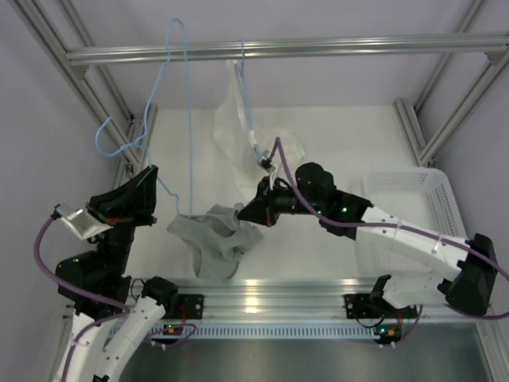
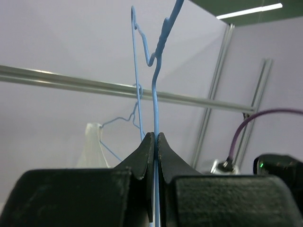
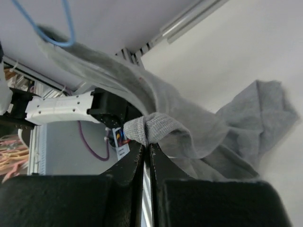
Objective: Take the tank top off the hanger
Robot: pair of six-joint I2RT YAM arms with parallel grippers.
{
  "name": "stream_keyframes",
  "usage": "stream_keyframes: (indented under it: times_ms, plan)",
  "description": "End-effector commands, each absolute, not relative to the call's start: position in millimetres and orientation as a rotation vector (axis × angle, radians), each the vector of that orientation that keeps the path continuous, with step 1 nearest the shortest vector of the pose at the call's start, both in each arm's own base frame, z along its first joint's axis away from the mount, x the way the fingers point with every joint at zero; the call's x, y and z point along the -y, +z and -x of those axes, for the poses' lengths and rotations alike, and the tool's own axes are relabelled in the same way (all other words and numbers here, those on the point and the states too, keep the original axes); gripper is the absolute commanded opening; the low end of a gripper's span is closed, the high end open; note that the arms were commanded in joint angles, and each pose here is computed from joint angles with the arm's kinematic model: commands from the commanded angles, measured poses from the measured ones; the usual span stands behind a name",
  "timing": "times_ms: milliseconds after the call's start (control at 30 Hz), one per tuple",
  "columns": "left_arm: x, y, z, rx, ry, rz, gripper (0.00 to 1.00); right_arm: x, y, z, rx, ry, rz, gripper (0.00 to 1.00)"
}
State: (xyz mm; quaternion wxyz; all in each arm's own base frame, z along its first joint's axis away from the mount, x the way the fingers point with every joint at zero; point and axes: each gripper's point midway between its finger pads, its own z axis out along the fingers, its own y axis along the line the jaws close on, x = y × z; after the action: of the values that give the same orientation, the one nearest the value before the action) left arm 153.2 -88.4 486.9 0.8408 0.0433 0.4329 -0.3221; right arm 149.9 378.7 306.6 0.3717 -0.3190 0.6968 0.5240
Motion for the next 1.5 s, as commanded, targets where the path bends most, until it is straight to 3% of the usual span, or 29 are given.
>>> stream_keyframes:
  times_ms: [0,300,533,733,800,833,1033,1100,1233,1333,1433,1467]
  plan:
    - [65.5,514.9,-139.4,-0.723,-0.662,0.003,0.00,-421.4,282.0,-125.3,-1.809,1.441,0.888,0.00]
    - [65.2,511.2,-147.7,-0.712,-0.658,0.025,0.00,-454.4,197.1,-158.5,-1.981,1.062,0.780,0.00]
    - [33.0,503.2,-144.6,-0.850,-0.528,0.135,0.00,-357.8,215.9,-221.1,-1.922,0.757,0.459,0.00]
    - [27.9,452.1,-140.7,-1.046,-0.516,0.164,0.00,-270.4,178.2,-244.8,-2.001,0.561,0.318,0.00]
    - [29.0,443.9,-144.4,-1.102,-0.500,0.161,0.00,-276.3,171.5,-231.1,-2.008,0.622,0.385,0.16]
    - [29.7,443.1,-145.3,-1.118,-0.498,0.159,0.00,-277.3,169.1,-227.1,-2.009,0.633,0.406,0.31]
    - [37.6,433.2,-170.5,-1.279,-0.456,0.170,0.00,-269.4,152.3,-221.8,-2.041,0.612,0.400,0.48]
    - [40.4,428.8,-187.2,-1.338,-0.412,0.172,0.00,-269.5,151.7,-222.6,-2.039,0.606,0.409,0.47]
    - [46.4,437.4,-203.2,-1.404,-0.378,0.157,0.00,-268.7,155.6,-223.0,-2.030,0.611,0.403,0.64]
    - [47.0,444.4,-216.0,-1.473,-0.332,0.164,0.00,-265.6,155.7,-222.5,-2.028,0.606,0.399,0.71]
    - [53.3,443.5,-234.1,-1.567,-0.275,0.130,0.00,-258.9,159.8,-222.3,-2.021,0.589,0.391,0.92]
    - [57.9,441.8,-243.8,-1.587,-0.264,0.118,0.00,-257.4,162.3,-222.2,-2.015,0.590,0.388,0.93]
